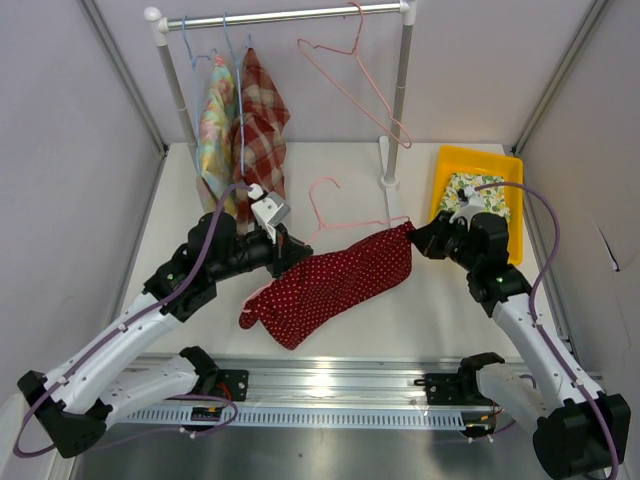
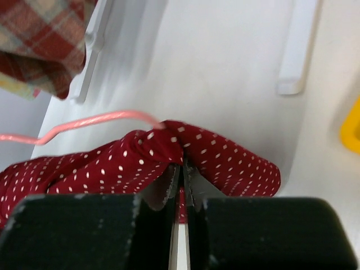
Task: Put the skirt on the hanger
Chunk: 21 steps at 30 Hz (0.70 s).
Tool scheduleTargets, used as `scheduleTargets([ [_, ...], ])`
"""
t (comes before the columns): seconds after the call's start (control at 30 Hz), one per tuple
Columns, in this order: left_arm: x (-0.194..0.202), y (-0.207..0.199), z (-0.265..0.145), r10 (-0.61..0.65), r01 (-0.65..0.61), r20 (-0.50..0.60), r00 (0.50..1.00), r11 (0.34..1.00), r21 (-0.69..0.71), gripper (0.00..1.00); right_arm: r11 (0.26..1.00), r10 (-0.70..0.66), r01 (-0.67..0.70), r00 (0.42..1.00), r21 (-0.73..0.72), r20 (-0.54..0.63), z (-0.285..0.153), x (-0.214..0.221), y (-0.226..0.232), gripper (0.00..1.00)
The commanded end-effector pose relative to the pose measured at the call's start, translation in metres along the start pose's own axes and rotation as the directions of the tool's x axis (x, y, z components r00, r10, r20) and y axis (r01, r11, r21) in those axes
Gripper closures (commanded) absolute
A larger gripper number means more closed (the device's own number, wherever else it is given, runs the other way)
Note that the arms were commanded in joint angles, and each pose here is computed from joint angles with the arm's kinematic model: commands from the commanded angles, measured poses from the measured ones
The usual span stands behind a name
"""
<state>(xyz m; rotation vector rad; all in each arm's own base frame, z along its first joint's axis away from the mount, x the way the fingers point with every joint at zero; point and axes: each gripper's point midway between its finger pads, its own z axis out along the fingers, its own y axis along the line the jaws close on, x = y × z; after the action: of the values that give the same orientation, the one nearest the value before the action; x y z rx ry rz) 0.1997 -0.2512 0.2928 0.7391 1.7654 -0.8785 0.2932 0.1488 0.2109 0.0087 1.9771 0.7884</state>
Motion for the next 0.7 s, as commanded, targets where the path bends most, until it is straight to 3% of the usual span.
scheduleTargets([
  [0.0, -0.045, -0.001, -0.02, 0.049, -0.045, 0.146, 0.988, 0.999, -0.032, 1.0, 0.998, -0.028, 0.023, 0.996, 0.062, 0.079, -0.014, -0.035, -0.005, 0.93],
  [0.2, -0.041, -0.001, -0.023, 0.041, -0.037, 0.15, 0.988, 0.999, -0.03, 1.0, 0.997, -0.017, 0.011, 0.997, 0.08, 0.071, -0.014, -0.039, -0.008, 0.94],
  [0.3, -0.042, 0.001, -0.023, 0.032, -0.027, 0.159, 0.987, 0.999, -0.036, 1.0, 0.996, -0.013, 0.006, 0.997, 0.091, 0.075, -0.015, -0.041, -0.009, 0.89],
  [0.57, -0.063, 0.005, -0.02, -0.048, 0.065, 0.26, 0.964, 0.996, -0.058, 1.0, 0.995, -0.09, 0.088, 0.995, 0.038, 0.047, -0.035, -0.035, 0.048, 0.4],
  [0.67, -0.06, 0.007, -0.015, -0.07, 0.089, 0.265, 0.962, 0.994, -0.06, 1.0, 0.993, -0.12, 0.118, 0.99, 0.03, 0.07, -0.044, -0.028, 0.072, 0.49],
])
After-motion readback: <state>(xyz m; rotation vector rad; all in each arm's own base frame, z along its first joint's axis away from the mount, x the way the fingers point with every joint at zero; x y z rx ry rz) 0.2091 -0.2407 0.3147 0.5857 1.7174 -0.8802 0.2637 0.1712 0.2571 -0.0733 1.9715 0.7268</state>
